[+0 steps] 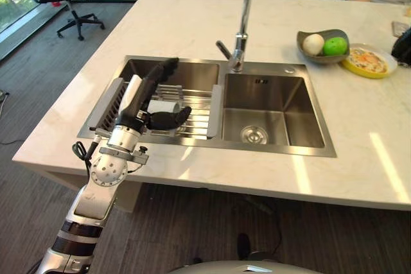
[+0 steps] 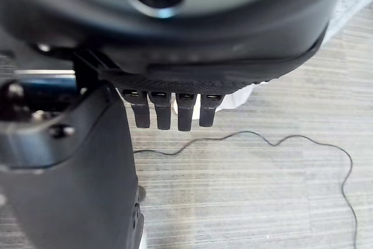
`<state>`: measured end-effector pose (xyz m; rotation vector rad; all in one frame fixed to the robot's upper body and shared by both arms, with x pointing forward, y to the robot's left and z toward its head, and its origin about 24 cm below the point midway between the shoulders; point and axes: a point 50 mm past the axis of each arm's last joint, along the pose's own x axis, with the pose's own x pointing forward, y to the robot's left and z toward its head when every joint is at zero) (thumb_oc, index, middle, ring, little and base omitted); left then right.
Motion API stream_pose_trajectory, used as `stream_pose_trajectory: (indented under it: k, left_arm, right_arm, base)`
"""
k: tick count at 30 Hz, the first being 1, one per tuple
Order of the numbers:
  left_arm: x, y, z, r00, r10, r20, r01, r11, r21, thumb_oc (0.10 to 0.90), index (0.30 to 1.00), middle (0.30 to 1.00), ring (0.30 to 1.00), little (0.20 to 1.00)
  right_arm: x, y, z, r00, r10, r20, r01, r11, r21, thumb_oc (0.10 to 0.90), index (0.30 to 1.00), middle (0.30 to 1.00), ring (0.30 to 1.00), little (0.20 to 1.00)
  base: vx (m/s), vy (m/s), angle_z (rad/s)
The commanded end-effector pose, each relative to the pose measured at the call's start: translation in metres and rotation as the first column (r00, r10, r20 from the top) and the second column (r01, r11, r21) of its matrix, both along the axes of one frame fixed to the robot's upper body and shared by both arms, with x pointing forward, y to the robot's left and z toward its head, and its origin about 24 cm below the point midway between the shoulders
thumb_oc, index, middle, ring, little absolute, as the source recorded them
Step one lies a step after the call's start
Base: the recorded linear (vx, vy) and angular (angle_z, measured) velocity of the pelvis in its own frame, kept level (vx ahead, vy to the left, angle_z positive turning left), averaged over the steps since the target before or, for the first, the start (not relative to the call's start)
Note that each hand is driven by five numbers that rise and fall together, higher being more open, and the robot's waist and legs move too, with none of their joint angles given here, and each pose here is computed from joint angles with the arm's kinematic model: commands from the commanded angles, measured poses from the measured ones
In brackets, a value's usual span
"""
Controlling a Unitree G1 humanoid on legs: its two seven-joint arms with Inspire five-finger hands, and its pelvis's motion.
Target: Place the dishes in the dishwasher.
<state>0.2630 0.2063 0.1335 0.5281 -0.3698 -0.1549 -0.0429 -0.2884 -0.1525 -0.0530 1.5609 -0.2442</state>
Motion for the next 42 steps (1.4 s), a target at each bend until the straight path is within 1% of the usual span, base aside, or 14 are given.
stream_pose_trajectory:
  k: [1,3,4,6,7,10,13,18,23,25,27,29,34,42]
  left_arm:
    - [0.005,0.01,0.039,0.981,0.01,0.193,-0.043,0.985,0.169,0.8,0.9,0.9,0.9,0.9]
    - [0.007,0.015,0.041,0.978,0.031,0.207,-0.086,0.96,0.265,0.8,0.9,0.9,0.9,0.9]
    - [0.003,0.015,0.039,0.986,-0.009,0.165,-0.042,0.952,0.302,0.8,0.9,0.9,0.9,0.9]
    - [0.003,0.016,0.039,0.986,-0.008,0.164,-0.043,0.952,0.302,0.8,0.9,0.9,0.9,0.9]
    - [0.002,0.018,0.035,0.985,0.032,0.169,-0.087,0.941,0.328,0.8,0.9,0.9,0.9,0.9]
    - [0.003,0.024,0.042,0.981,0.052,0.186,-0.134,0.878,0.46,0.8,0.9,0.9,0.9,0.9]
    - [0.005,0.029,0.049,0.974,0.065,0.216,-0.171,0.836,0.522,0.8,0.9,0.9,0.9,0.9]
    - [0.012,0.03,0.053,0.969,0.069,0.238,-0.202,0.778,0.595,0.8,0.9,0.9,0.9,0.9]
    - [0.024,0.032,0.058,0.958,0.074,0.278,-0.25,0.693,0.676,0.8,0.9,0.9,0.9,0.9]
    - [0.032,0.035,0.057,0.959,0.089,0.271,-0.263,0.639,0.722,0.8,0.9,0.9,0.9,0.9]
    - [0.033,0.035,0.057,0.958,0.086,0.272,-0.263,0.639,0.723,0.8,0.9,0.9,0.9,0.9]
    - [0.041,0.038,0.054,0.964,0.101,0.247,-0.258,0.585,0.769,0.8,0.9,0.9,0.9,0.9]
    - [0.055,0.05,0.048,0.963,0.164,0.215,-0.269,0.509,0.818,0.8,0.9,0.9,0.9,0.9]
    - [0.062,0.061,0.038,0.955,0.227,0.192,-0.278,0.454,0.846,0.8,0.9,0.9,0.9,0.9]
  right_arm:
    - [-0.01,-0.026,0.012,0.999,0.002,-0.046,-0.005,0.998,-0.057,0.8,0.9,0.9,0.9,0.9]
    - [-0.011,-0.028,0.013,0.999,-0.002,-0.053,-0.001,0.998,-0.056,0.8,0.9,0.9,0.9,0.9]
    - [0.042,-0.042,0.016,0.996,-0.005,0.093,0.013,0.996,-0.087,0.8,0.9,0.9,0.9,0.9]
    - [0.042,-0.042,0.016,0.996,-0.003,0.093,0.012,0.996,-0.087,0.8,0.9,0.9,0.9,0.9]
    - [0.048,-0.011,0.002,0.995,0.012,0.097,-0.01,1.0,-0.019,0.8,0.9,0.9,0.9,0.9]
    - [0.033,0.002,-0.003,0.996,-0.032,0.08,0.031,0.999,0.012,0.8,0.9,0.9,0.9,0.9]
    - [0.032,0.004,-0.004,0.997,-0.023,0.078,0.021,1.0,0.022,0.8,0.9,0.9,0.9,0.9]
    - [0.038,0.01,-0.006,0.996,0.001,0.09,-0.005,0.999,0.04,0.8,0.9,0.9,0.9,0.9]
    - [0.045,0.016,-0.008,0.994,0.026,0.106,-0.032,0.998,0.054,0.8,0.9,0.9,0.9,0.9]
    - [0.046,0.018,-0.009,0.993,0.036,0.109,-0.042,0.998,0.054,0.8,0.9,0.9,0.9,0.9]
    - [0.046,0.018,-0.009,0.993,0.034,0.11,-0.04,0.998,0.055,0.8,0.9,0.9,0.9,0.9]
    - [0.045,0.019,-0.009,0.993,0.034,0.109,-0.04,0.998,0.051,0.8,0.9,0.9,0.9,0.9]
    - [0.042,0.02,-0.009,0.994,0.041,0.099,-0.045,0.998,0.046,0.8,0.9,0.9,0.9,0.9]
    - [0.041,0.026,-0.011,0.995,0.037,0.096,-0.042,0.997,0.058,0.8,0.9,0.9,0.9,0.9]
  base:
    - [0.02,-0.016,-0.1]
    - [0.07,-0.017,-0.03]
    - [0.08,-0.008,0.02]
    - [0.06,-0.005,-0.11]
    - [0.1,-0.005,-0.03]
    - [0.05,-0.009,0.25]
    - [0.0,0.001,0.13]
    - [0.0,0.002,0.02]
    - [0.0,0.0,0.0]
    - [0.0,0.0,0.0]
    - [0.0,0.005,-0.02]
    - [0.01,0.02,-0.07]
    - [0.0,0.016,-0.1]
    - [0.01,0.015,-0.13]
